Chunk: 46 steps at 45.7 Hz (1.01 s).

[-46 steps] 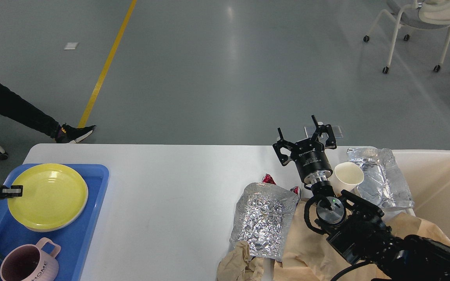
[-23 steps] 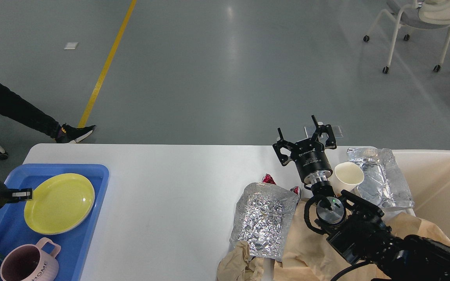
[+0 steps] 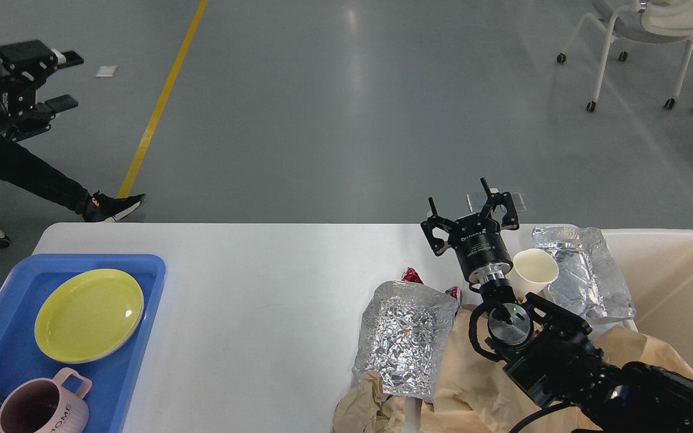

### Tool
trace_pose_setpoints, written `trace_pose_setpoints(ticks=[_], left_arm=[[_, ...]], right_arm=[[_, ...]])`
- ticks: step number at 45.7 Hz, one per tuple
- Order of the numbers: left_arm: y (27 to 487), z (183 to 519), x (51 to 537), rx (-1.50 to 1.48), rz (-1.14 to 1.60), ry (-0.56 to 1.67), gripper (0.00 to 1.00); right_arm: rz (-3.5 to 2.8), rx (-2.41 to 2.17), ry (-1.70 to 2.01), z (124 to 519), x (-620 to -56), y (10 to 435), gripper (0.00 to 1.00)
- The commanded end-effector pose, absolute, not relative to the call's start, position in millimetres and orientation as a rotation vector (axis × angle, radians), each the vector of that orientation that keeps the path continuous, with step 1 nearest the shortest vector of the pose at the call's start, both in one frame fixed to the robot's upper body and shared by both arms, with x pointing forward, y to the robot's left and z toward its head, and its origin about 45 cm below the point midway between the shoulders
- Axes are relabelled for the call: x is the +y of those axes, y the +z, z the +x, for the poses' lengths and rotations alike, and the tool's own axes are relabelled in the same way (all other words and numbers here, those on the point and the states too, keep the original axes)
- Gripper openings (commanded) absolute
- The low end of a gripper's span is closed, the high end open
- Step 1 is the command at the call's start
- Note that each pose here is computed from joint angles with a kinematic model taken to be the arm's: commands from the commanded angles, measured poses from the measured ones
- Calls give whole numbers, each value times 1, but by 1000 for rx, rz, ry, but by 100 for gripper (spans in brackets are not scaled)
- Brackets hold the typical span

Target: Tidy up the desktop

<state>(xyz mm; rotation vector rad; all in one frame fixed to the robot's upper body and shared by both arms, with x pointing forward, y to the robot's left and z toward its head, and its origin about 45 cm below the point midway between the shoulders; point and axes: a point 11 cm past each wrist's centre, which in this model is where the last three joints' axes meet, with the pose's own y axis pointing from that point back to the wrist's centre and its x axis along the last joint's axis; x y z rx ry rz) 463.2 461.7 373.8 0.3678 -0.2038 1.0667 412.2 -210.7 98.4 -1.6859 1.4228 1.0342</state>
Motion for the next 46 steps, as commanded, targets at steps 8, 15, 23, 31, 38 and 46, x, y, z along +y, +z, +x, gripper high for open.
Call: trace_pose_setpoints(ticks=[8, 15, 23, 31, 38, 46], left_arm=[[408, 485, 388, -6, -107, 907, 96], [380, 492, 366, 120, -182, 896, 96], [368, 504, 336, 199, -307, 915, 96], [359, 507, 337, 244, -396, 961, 97], [340, 504, 337, 282, -388, 978, 97], [318, 499, 336, 326, -389, 988, 98]], right_arm=[[-1686, 1423, 1034, 412, -211, 98, 100], [-1686, 1421, 1035, 412, -210, 99, 100], [-1686, 1421, 1035, 412, -210, 99, 100], [-1686, 1421, 1035, 412, -210, 99, 100], [-1686, 1421, 1035, 412, -210, 99, 100], [-1687, 1420, 1034, 413, -210, 99, 100]])
